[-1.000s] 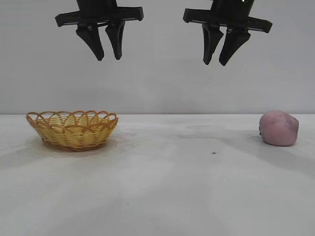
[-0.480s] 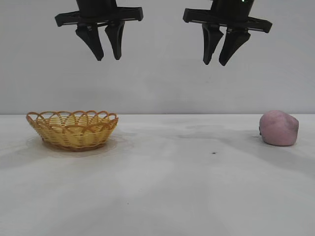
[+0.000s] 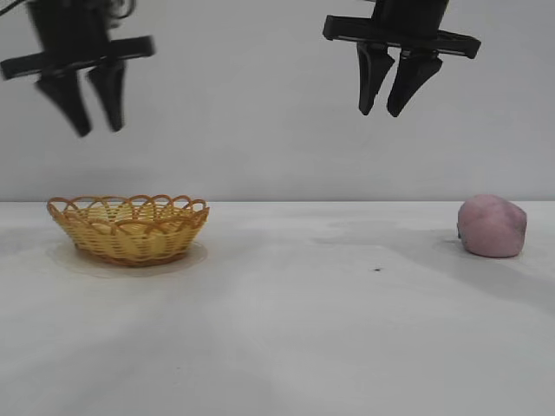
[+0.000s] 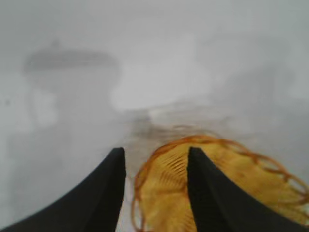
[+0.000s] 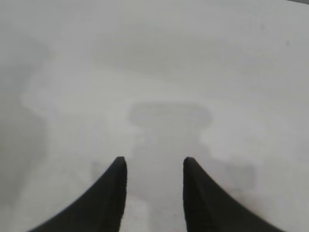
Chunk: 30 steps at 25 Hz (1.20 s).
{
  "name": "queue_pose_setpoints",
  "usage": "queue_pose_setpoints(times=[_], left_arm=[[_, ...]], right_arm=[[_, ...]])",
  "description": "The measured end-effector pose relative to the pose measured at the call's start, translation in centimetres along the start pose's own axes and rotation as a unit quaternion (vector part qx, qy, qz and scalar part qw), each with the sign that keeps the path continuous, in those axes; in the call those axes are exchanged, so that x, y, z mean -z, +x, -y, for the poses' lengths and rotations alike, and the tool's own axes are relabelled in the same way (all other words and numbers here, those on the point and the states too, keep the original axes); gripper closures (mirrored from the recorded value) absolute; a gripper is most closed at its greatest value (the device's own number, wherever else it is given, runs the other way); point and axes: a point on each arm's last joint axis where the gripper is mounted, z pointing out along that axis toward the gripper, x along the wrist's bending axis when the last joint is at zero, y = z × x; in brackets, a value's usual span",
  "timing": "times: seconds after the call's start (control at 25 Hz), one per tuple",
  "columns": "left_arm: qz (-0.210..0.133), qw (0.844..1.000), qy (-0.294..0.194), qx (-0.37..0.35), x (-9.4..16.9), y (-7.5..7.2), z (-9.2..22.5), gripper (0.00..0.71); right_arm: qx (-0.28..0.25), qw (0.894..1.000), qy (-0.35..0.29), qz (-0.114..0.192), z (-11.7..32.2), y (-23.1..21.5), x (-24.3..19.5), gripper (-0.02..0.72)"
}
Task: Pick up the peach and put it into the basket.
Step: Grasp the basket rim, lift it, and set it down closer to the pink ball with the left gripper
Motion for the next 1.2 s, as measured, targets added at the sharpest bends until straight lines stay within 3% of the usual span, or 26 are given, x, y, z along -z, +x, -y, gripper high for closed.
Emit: queue_pose_setpoints(times=[0.28,0.44,0.56,0.6,0.68,0.76,0.92,1.0,1.2], left_arm=[[0.012,1.000,0.023,0.008,-2.5,0.2,0.4,0.440],[0.032,0.999,0.028,0.024,-3.1,-0.1,0.4,0.648],[0.053,0.998,0.020,0.040,-2.9,-0.5,0.3,0.648],[0.060,0.997,0.015,0.047,-2.6,-0.7,0.2,0.710],[0.083,0.994,-0.005,0.070,-1.6,-1.2,0.2,0.710],[0.117,0.985,-0.050,0.120,-0.2,-2.0,0.9,0.710],[0.177,0.943,-0.128,0.251,1.3,-4.1,5.2,0.710],[0.185,0.932,-0.153,0.272,1.5,-6.3,7.6,0.710],[0.173,0.931,-0.135,0.290,-0.5,-10.2,12.4,0.710]], right_arm=[[-0.004,1.000,0.003,-0.004,0.1,0.0,-0.3,0.449],[-0.004,1.000,0.003,-0.004,0.1,0.0,-0.3,0.449],[-0.004,1.000,0.003,-0.004,0.1,0.0,-0.3,0.449],[-0.004,1.000,0.004,-0.004,0.1,0.1,-0.3,0.449],[-0.004,1.000,0.004,-0.004,0.1,0.1,-0.3,0.449],[-0.004,1.000,0.006,-0.004,0.1,0.1,-0.3,0.449],[-0.004,1.000,0.012,-0.004,0.2,0.0,-0.3,0.449],[-0.004,1.000,0.013,-0.004,0.2,0.0,-0.3,0.449],[-0.003,1.000,0.023,-0.003,0.4,0.0,-0.3,0.449]])
